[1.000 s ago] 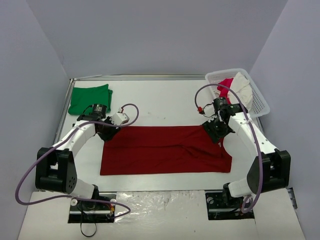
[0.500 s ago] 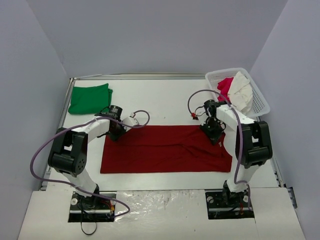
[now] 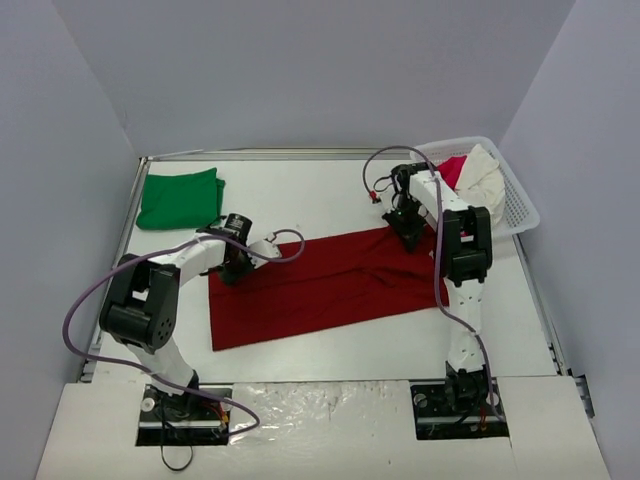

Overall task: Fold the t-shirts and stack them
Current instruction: Rotate the tshirt 90 degrees

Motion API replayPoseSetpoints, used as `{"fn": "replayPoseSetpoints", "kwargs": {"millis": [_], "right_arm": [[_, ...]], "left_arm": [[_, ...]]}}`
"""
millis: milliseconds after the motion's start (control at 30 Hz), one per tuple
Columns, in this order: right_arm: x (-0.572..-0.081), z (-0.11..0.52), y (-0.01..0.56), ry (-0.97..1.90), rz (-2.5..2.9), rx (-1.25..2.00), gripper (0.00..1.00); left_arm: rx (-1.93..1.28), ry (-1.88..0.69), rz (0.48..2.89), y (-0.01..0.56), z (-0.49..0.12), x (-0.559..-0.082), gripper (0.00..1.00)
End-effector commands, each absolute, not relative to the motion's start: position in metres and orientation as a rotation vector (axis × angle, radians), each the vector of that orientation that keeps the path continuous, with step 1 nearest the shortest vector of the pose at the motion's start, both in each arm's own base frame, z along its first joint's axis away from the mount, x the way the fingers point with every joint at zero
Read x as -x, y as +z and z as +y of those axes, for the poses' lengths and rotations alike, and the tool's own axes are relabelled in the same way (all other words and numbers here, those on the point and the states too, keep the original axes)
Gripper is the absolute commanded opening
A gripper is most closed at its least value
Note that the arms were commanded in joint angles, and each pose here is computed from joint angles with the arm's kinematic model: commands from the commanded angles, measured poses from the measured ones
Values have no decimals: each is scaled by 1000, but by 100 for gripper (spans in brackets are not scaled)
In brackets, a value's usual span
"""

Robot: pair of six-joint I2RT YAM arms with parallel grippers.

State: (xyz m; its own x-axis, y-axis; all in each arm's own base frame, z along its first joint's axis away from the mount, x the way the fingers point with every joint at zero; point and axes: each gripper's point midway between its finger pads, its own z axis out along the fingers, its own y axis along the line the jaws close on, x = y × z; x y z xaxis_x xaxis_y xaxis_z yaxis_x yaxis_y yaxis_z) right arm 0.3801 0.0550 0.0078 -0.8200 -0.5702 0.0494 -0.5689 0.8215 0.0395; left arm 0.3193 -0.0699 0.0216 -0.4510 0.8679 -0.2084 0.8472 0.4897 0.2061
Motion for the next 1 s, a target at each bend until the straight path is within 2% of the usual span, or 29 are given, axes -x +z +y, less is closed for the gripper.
{"fn": "replayPoseSetpoints", "kwargs": {"millis": [0, 300, 567, 833, 967], "right_arm": [[-446, 62, -38, 4, -3065, -904, 0], [-544, 105, -10, 117, -3311, -981, 0], [-550, 179, -16, 62, -3316, -1228, 0], [-552, 232, -6, 22, -3330, -1424, 0], [-554, 248, 5, 25, -3346, -1497, 0]], "left_arm": [[-1590, 55, 2553, 18, -69, -275, 2], [-1766, -38, 2435, 29, -138, -247, 2], [-2041, -211, 2360, 17, -211, -201, 2], [-2054, -500, 2312, 34, -284, -162, 2], [-2139, -571, 2305, 29, -293, -134, 2]]}}
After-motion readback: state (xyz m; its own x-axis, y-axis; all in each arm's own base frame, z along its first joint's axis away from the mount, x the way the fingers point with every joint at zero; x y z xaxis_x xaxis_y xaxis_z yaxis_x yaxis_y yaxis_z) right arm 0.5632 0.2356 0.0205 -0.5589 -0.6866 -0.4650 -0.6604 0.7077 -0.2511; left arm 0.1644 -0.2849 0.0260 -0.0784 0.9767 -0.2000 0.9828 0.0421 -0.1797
